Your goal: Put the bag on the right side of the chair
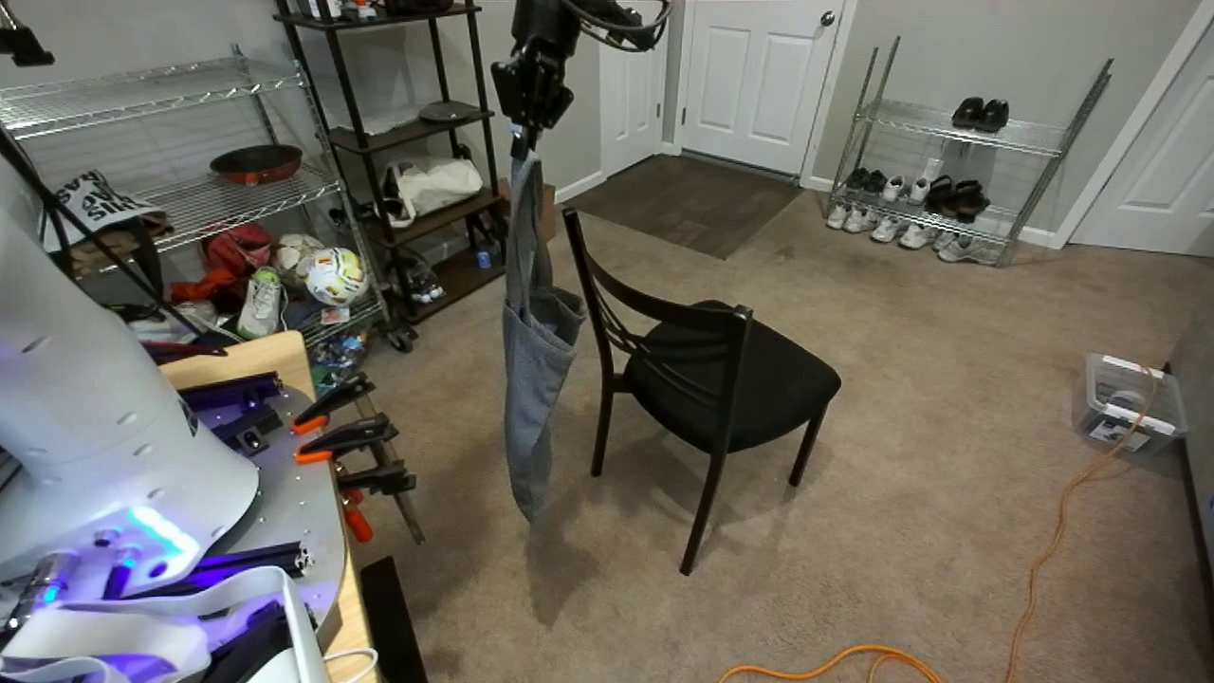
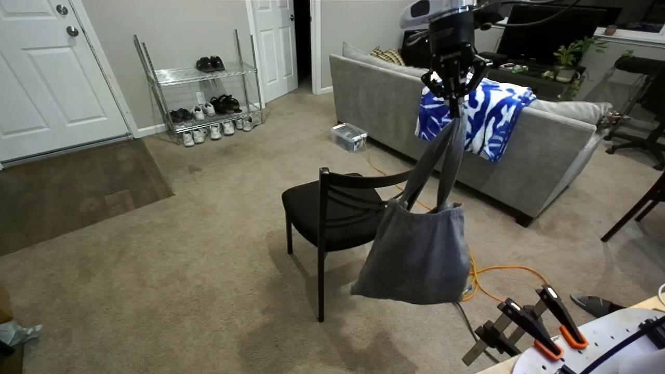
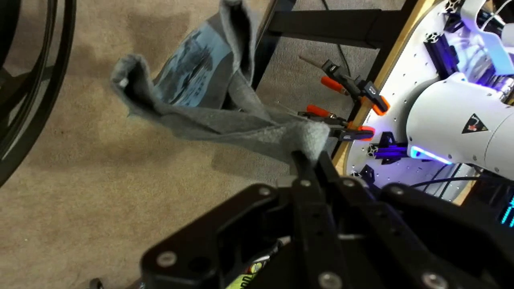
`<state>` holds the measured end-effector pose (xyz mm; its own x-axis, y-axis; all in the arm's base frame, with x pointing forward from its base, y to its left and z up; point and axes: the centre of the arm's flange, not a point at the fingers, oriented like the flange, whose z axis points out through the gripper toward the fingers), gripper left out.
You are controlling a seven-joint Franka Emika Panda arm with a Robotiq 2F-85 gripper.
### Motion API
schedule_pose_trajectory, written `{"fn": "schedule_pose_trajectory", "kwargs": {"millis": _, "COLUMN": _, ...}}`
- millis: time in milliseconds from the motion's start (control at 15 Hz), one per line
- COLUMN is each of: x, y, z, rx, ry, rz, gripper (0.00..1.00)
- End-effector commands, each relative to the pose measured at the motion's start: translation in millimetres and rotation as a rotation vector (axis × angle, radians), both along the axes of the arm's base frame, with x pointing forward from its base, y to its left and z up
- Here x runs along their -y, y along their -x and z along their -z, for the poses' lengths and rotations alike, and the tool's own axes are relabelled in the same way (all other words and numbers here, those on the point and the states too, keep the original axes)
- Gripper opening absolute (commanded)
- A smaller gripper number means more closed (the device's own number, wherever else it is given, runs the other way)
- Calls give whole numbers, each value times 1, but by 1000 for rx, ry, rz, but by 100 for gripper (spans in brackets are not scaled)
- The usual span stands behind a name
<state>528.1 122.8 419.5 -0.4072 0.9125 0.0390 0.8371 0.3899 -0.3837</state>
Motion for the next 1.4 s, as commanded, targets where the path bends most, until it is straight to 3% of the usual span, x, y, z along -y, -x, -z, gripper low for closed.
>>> {"fn": "schedule_pose_trajectory", "kwargs": {"millis": 0, "x": 47, "y": 12, "z": 11, "rx": -28, "ry": -18, "rz": 18, "gripper": 2}}
{"fn": "schedule_pose_trajectory", "kwargs": {"millis": 333, "x": 101, "y": 11, "z": 29, "rx": -19, "ry": -62, "rz": 44, "gripper": 2}}
{"fn": "schedule_pose_trajectory", "kwargs": {"millis": 667, "x": 145, "y": 3, "z": 38, "rx": 47, "ry": -92, "rz": 99, "gripper": 2}}
{"fn": "schedule_pose_trajectory", "kwargs": {"millis": 1333, "x": 238, "y": 20, "z": 58, "rx": 118, "ry": -105, "rz": 320, "gripper": 2}}
